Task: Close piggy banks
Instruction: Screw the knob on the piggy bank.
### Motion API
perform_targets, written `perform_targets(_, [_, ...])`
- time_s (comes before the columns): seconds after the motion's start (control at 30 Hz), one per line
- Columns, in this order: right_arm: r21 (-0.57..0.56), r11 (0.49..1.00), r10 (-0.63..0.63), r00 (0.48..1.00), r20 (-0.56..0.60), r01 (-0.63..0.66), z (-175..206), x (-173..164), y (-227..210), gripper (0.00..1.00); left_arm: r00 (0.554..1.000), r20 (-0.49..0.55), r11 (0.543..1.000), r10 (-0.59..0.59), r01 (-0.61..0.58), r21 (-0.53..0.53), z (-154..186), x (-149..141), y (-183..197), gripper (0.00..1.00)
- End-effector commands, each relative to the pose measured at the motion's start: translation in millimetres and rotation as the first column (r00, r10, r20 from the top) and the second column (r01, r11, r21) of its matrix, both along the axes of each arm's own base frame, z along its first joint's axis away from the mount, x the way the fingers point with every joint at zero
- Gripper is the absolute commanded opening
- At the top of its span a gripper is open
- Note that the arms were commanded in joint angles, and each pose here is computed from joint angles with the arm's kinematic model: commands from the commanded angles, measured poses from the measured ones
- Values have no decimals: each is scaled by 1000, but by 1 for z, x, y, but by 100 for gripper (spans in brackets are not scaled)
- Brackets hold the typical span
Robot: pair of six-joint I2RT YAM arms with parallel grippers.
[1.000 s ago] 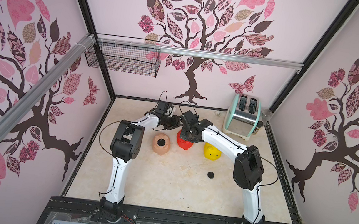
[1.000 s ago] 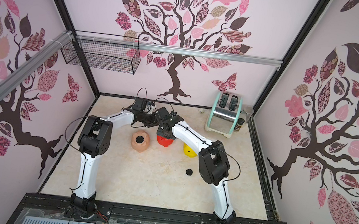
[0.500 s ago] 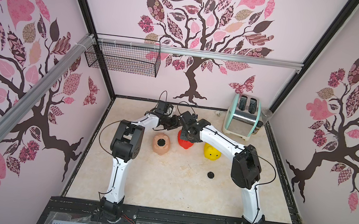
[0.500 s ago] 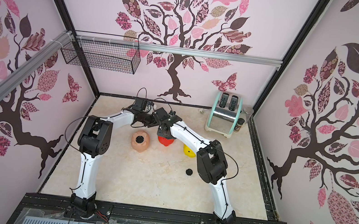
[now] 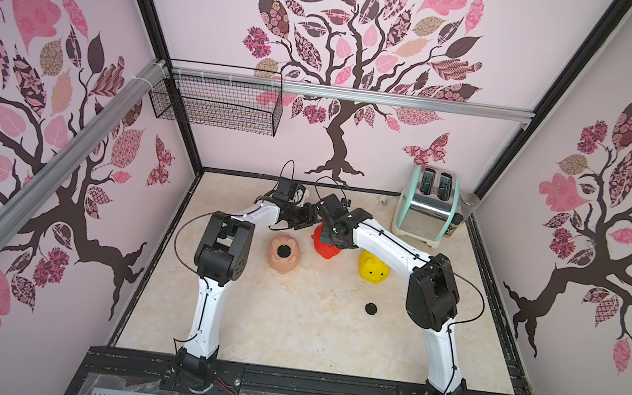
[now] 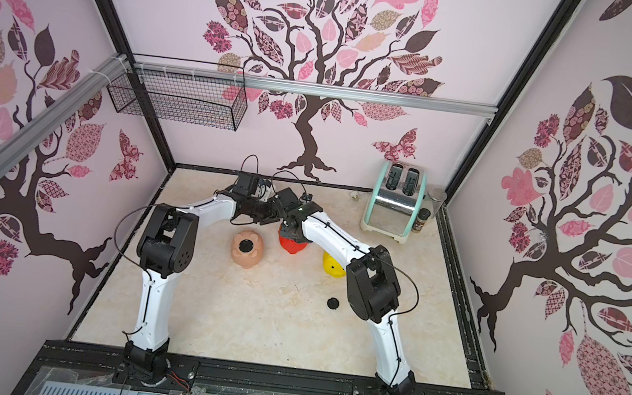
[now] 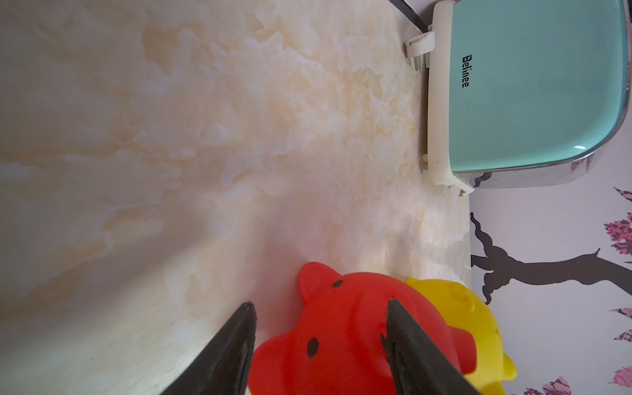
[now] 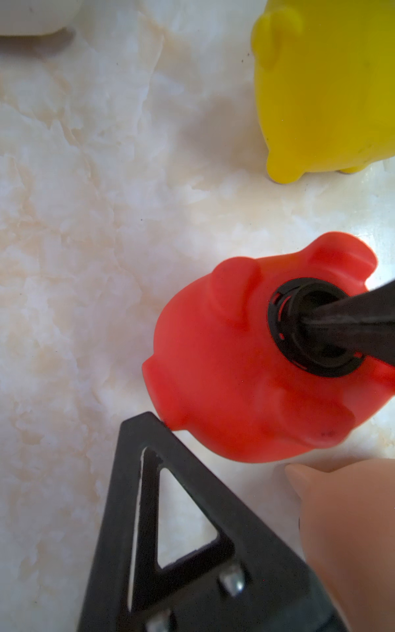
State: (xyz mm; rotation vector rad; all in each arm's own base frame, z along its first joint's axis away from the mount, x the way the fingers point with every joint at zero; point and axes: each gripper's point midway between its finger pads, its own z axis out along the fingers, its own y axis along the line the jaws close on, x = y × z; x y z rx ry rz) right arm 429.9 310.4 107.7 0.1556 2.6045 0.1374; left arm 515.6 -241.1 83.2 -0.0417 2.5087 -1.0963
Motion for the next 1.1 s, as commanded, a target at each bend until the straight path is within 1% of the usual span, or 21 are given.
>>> perform_targets(0.0, [-13, 999, 43, 984, -174, -46, -46, -27, 2, 0, 1000, 1, 1000, -30, 30, -8, -4, -1, -5, 62])
perform_targets(0.17, [33, 998, 49, 982, -180, -44, -42, -28, 9, 0, 999, -2, 999, -43, 43, -6, -6, -4, -9, 61])
perform_targets(0.37, [84, 996, 52, 976, -209, -35, -48, -32, 18, 0, 999, -13, 999, -51, 51, -6, -10, -7, -11, 60])
perform_targets(0.5, [123, 992, 33, 970, -240, -4, -51, -32, 17, 0, 998, -23, 998, -62, 62, -9, -14, -10, -14, 60])
perform_targets(0.87, [97, 993, -42, 969, -244, 67, -54, -25, 5, 0, 997, -23, 997, -73, 72, -10, -12, -16, -16, 59])
perform_targets(1.07, [113, 986, -87, 963, -255, 119, -54, -21, 4, 0, 996, -28, 996, -84, 84, -7, -12, -23, -18, 59])
